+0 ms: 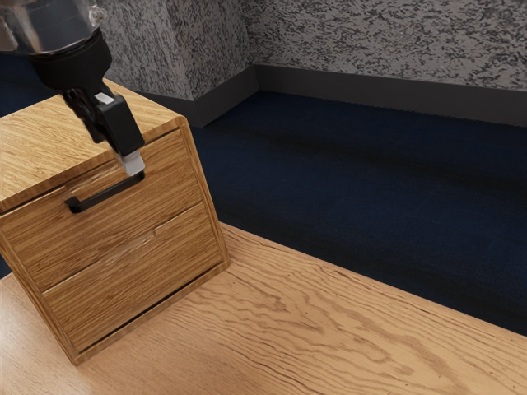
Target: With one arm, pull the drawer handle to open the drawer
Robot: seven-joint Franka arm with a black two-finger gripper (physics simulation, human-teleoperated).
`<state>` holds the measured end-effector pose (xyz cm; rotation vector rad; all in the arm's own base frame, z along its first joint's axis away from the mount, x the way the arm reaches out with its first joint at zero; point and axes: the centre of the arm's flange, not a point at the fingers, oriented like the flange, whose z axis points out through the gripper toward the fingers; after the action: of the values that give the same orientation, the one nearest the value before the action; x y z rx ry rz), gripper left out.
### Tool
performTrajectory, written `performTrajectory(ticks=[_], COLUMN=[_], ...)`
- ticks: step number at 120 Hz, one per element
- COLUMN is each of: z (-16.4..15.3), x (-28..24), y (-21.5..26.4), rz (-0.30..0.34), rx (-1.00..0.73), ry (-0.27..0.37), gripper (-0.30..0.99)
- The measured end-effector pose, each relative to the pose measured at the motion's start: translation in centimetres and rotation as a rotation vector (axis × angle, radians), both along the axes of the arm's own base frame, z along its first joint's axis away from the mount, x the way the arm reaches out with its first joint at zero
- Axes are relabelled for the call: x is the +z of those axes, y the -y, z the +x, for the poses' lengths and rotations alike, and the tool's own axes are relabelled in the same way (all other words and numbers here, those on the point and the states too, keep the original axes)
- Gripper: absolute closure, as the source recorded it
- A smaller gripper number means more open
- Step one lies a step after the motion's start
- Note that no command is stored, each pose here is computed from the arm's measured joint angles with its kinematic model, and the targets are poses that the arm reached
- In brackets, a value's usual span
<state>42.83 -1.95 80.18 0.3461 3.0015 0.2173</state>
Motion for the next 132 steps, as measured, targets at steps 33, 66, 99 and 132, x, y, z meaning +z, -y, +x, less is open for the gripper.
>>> performTrajectory(ticks=[33, 66, 99, 132], z=[1.1, 5.0, 7.2, 4.8], x=[-0.8, -3.2, -4.9, -10.2], y=[-1.5, -2.5, -5.7, -7.8], rz=[0.003, -0.043, -0.053, -0.066], rx=[0.025, 0.019, 0.068, 0.105], ry=[-0.004, -0.008, 0.004, -0.006], gripper=[0.00, 0.00, 0.00, 0.00])
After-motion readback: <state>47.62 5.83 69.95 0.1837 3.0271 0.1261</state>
